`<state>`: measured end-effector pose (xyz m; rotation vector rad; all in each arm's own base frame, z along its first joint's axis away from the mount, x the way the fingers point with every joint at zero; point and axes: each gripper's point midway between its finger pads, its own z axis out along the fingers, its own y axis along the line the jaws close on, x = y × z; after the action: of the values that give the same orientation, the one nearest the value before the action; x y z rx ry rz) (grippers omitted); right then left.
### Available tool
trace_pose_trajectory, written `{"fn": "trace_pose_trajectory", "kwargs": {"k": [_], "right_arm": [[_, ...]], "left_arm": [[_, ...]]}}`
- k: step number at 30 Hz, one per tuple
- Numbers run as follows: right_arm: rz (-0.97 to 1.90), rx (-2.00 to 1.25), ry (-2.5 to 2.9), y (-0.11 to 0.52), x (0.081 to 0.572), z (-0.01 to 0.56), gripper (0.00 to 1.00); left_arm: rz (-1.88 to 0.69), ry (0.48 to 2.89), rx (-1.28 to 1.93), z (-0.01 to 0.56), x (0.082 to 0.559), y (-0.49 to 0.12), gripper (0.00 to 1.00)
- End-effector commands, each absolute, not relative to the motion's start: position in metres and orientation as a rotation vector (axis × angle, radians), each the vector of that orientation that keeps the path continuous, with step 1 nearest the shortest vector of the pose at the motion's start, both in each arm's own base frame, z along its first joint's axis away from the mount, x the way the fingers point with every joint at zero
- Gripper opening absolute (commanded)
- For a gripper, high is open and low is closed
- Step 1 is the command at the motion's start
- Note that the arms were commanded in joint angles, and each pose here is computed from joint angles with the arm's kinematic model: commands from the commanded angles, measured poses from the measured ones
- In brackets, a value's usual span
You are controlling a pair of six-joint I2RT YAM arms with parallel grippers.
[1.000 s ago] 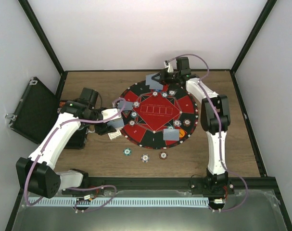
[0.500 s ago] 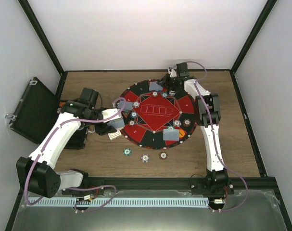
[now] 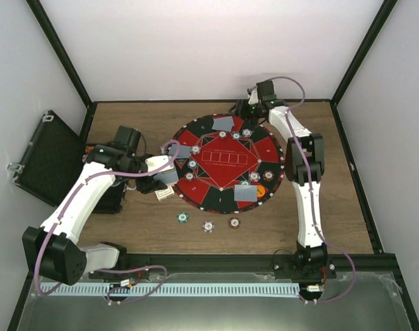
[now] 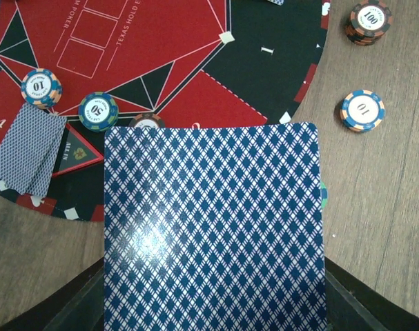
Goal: Distribute texas hold em gaming equipment
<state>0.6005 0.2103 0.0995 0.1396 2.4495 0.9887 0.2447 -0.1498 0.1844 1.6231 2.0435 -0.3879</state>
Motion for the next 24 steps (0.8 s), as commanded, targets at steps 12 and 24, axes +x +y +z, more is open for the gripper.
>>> {"fn": "trace_pose_trajectory", "kwargs": {"k": [12, 24], "right_arm": [[1.2, -0.11, 2.303, 0.265, 0.419, 0.224, 0.83], [1.666, -0.399, 2.262, 0.356, 0.265, 0.231, 0.88]], "left_arm": [[-0.391, 2.004, 1.59, 0.197, 0.239, -0.151, 0.04], [-0.409, 1.997, 1.596, 0.198, 0.234, -0.152, 0.04]]}}
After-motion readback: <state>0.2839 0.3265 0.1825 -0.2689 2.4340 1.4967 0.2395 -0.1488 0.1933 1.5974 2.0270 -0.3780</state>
